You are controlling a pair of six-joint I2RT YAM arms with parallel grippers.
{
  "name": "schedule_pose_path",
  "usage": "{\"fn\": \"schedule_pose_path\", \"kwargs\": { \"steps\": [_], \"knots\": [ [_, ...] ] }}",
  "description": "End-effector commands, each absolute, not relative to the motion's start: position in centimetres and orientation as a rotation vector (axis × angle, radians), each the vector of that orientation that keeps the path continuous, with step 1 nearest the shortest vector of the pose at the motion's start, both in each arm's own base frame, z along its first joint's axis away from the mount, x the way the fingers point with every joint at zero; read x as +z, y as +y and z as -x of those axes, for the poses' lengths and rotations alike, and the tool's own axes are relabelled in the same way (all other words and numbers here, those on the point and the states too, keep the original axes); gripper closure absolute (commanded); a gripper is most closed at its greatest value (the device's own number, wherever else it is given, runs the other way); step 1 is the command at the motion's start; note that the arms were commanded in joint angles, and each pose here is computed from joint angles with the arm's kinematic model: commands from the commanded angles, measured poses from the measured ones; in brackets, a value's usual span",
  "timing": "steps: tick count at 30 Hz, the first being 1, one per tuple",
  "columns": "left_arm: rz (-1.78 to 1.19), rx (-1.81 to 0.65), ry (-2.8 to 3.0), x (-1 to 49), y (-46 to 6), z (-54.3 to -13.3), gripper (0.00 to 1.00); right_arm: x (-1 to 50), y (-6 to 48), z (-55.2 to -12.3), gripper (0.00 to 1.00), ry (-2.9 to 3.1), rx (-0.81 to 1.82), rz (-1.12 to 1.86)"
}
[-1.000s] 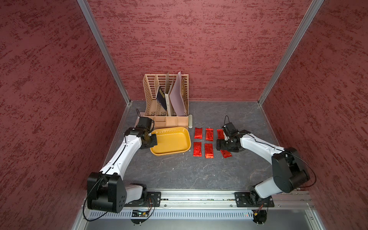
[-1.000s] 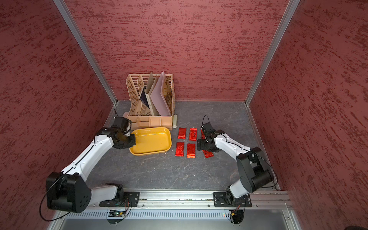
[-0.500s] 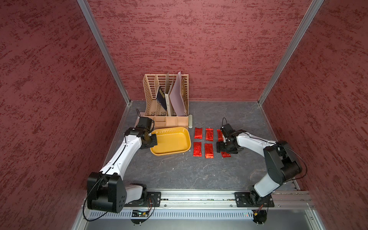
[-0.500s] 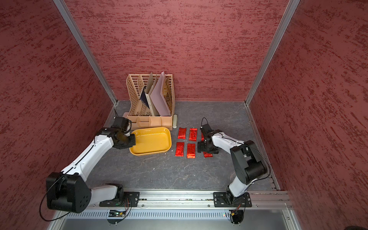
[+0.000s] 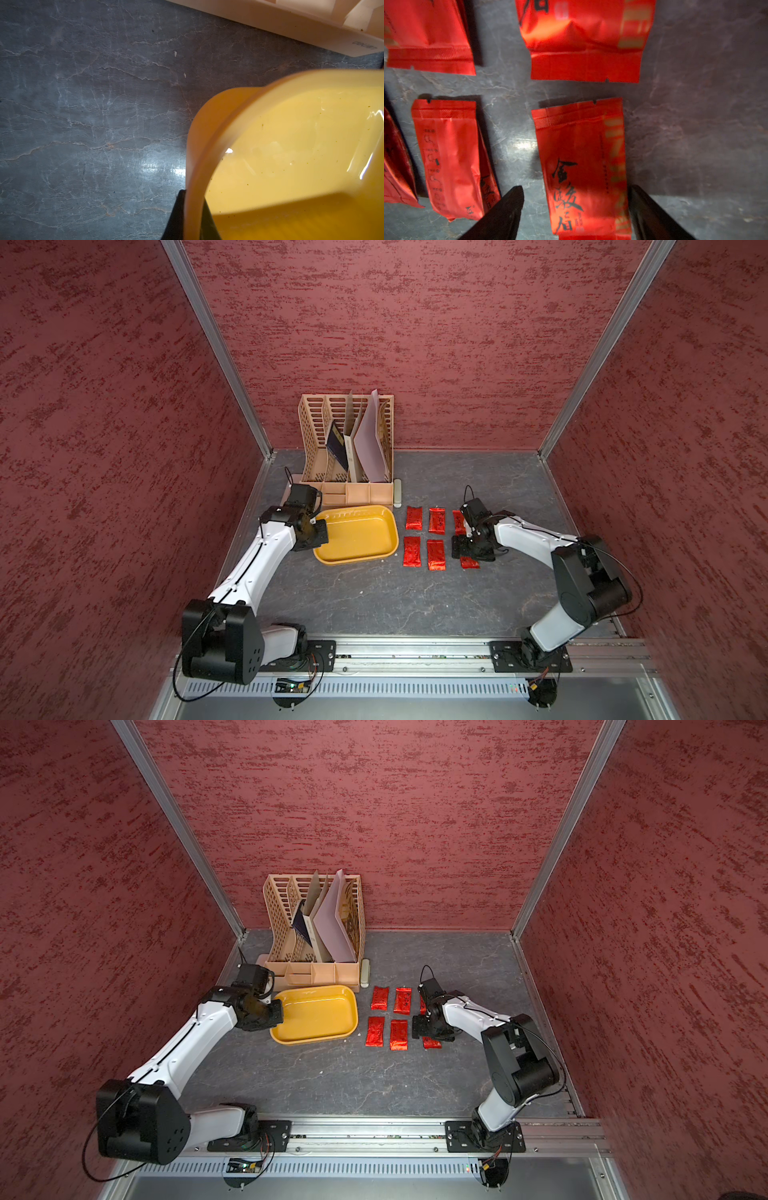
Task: Take the tea bags out of the storage box
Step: Place the tea bag at the center of the board.
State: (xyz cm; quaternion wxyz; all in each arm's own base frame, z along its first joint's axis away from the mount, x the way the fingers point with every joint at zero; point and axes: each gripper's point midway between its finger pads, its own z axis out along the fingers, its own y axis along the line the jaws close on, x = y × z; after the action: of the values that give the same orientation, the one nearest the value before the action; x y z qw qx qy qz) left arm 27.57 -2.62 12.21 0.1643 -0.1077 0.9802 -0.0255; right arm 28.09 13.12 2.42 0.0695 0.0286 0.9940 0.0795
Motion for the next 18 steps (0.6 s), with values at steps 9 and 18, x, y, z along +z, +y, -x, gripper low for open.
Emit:
{"fn": "schedule_pose_path", "kwargs": {
  "steps": [9, 18],
  "knots": [
    [0.306, -0.084, 2.791, 12.0, -2.9, -27.7, 1.0, 2.7, 12.8, -27.2, 0.17, 2.987, 0.264, -0.108],
    [0.311, -0.072, 2.797, 11.8, -2.8, -27.6, 1.0, 3.6, 13.5, -27.3, 0.17, 2.957, 0.333, -0.101]
  ]
}}
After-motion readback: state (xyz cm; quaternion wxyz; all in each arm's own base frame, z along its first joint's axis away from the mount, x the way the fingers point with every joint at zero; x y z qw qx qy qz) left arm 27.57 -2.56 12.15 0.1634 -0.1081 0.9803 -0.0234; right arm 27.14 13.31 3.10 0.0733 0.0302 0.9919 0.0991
